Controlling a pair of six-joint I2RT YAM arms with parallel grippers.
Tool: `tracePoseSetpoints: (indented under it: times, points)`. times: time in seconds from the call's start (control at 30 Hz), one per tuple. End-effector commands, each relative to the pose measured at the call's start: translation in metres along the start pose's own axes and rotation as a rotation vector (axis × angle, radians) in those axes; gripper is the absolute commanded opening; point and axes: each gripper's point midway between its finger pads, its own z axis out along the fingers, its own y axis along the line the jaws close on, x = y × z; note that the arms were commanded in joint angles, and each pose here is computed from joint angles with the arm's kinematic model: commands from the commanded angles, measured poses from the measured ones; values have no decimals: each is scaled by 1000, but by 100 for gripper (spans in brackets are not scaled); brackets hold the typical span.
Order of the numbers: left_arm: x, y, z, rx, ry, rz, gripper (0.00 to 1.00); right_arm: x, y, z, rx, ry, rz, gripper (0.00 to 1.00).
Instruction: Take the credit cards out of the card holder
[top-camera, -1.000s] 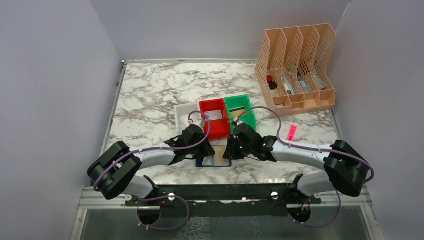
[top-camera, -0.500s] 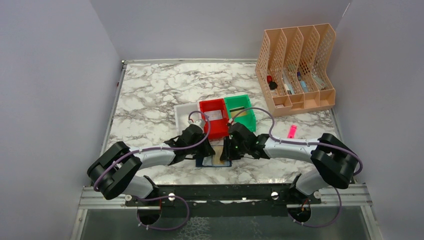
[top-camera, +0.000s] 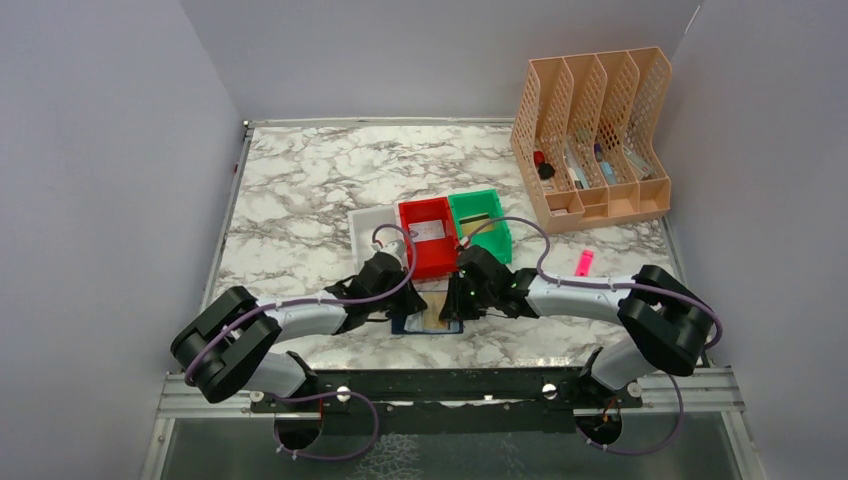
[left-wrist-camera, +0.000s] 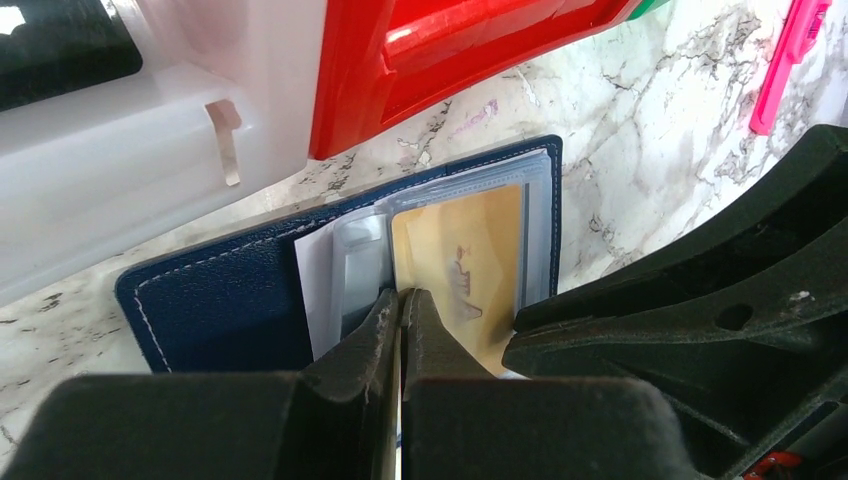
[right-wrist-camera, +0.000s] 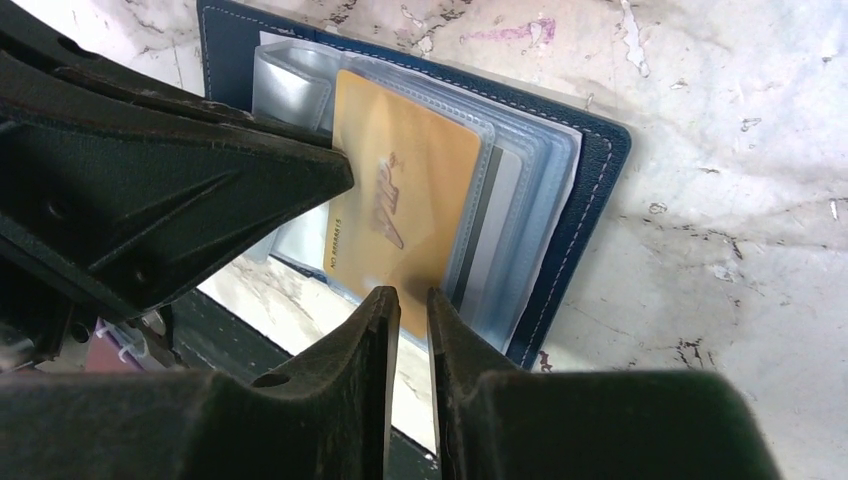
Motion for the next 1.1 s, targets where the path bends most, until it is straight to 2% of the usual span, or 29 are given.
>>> tracePoseSetpoints:
  times: [0.0, 0.37, 0.73, 0.83, 0.9, 0.97, 1.07]
  points:
    - [26, 25, -4, -74, 76, 0, 0, 19, -49, 12, 188, 29, 21, 23]
    - [15, 38, -19, -145, 8, 11, 0, 18, -65, 8, 281, 13, 34, 19]
    - [17, 52, -26, -205, 14, 36, 0, 17, -68, 7, 303, 14, 33, 17]
    - [12, 46, -26, -177, -1, 35, 0, 15, -63, 7, 280, 12, 24, 17]
    - [11, 38, -23, -140, -3, 24, 7, 13, -57, 7, 254, 9, 18, 18]
    - [13, 32, -19, -105, 6, 3, 19, 12, -51, 7, 223, 9, 6, 18]
    - [18, 27, -13, -76, 32, -35, 26, 12, -43, 8, 177, 14, -11, 19]
